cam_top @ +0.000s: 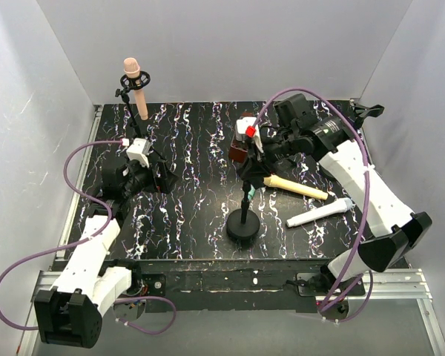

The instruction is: Attach the microphones to the stand

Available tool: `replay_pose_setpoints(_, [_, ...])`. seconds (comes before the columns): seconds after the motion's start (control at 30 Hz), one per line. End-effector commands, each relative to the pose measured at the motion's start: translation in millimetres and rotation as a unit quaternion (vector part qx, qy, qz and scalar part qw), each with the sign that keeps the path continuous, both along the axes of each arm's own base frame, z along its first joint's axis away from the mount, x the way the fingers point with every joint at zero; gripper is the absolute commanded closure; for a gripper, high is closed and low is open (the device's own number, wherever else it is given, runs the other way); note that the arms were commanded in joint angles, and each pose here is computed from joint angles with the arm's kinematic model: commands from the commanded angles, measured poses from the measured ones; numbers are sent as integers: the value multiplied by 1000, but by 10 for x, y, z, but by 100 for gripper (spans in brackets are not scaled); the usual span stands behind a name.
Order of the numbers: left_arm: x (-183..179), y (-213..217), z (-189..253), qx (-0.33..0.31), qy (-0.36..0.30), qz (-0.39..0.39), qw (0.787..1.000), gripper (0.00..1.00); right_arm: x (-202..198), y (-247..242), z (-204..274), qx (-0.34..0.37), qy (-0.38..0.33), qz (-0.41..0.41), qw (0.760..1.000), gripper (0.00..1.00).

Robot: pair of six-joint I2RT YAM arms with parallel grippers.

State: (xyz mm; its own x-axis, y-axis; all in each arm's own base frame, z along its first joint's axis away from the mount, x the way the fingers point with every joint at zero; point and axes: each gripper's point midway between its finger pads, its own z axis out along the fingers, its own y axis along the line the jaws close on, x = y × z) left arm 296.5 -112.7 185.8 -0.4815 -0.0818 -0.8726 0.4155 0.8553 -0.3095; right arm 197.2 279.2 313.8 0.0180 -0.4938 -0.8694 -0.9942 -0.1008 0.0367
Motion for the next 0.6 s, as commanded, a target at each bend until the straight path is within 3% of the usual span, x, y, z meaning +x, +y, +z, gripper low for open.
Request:
replay_pose_setpoints(0.0, [20, 179, 85, 31, -30, 44, 998, 2, 187, 170, 289, 33, -72, 7, 997, 99])
replay_pose_setpoints(0.57, [14, 254, 148, 40, -44, 64, 996, 2, 66, 229, -137, -2, -35, 38, 999, 97])
